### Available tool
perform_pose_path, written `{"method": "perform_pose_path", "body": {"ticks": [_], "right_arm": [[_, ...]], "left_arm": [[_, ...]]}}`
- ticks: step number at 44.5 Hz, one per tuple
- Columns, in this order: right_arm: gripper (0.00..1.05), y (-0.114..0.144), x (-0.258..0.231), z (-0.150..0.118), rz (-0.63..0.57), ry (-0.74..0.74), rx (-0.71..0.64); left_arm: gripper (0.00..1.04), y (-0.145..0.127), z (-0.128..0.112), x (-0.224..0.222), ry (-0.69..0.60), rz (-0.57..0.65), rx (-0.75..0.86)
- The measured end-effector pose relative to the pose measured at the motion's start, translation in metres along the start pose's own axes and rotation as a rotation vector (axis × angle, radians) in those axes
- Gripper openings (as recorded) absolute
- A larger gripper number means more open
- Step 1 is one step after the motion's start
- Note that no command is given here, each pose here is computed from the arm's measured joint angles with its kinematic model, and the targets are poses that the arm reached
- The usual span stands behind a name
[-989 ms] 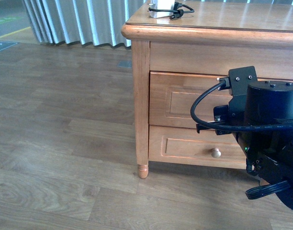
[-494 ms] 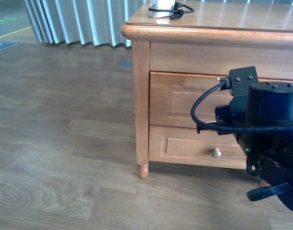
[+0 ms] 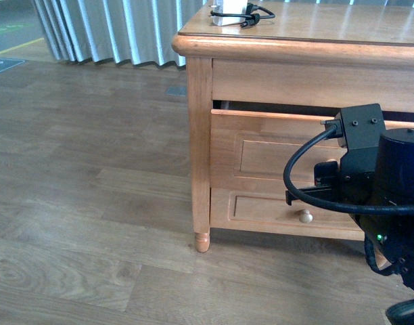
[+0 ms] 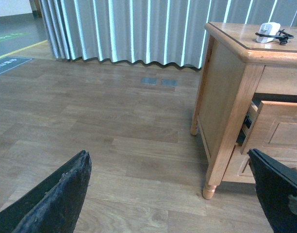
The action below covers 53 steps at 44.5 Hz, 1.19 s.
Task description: Put charger into drawer
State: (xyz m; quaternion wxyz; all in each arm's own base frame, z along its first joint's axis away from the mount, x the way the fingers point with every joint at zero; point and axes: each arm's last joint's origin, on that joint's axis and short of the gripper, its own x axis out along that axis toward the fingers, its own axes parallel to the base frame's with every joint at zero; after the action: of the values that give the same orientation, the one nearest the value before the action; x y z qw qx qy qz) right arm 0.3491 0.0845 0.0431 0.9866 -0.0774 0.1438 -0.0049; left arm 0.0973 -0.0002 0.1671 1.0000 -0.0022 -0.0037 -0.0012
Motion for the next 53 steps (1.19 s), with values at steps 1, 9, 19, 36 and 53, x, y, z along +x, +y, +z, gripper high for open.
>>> {"method": "perform_pose_path", "body": {"ticks": [1, 9, 19, 36, 53], "right_arm": [[0.22, -0.002, -0.004, -0.001, 0.008, 0.005, 0.003], [0.22, -0.015, -0.038, -0.009, 0.056, 0.038, 0.022], [0.22, -0.029, -0.077, -0.018, 0.116, 0.072, 0.032], [0.45, -0.043, -0.114, -0.023, 0.152, 0.126, 0.042], [0.98, -0.090, -0.166, 0.022, 0.144, 0.116, 0.117]], "left_arm": [[0.99, 0.000, 0.000, 0.000, 0.000, 0.000, 0.000], [0.99, 0.000, 0.000, 0.000, 0.000, 0.000, 0.000], [0.99, 0.000, 0.000, 0.000, 0.000, 0.000, 0.000], [0.99, 0.000, 0.000, 0.000, 0.000, 0.000, 0.000], [0.99, 0.000, 0.000, 0.000, 0.000, 0.000, 0.000]]}}
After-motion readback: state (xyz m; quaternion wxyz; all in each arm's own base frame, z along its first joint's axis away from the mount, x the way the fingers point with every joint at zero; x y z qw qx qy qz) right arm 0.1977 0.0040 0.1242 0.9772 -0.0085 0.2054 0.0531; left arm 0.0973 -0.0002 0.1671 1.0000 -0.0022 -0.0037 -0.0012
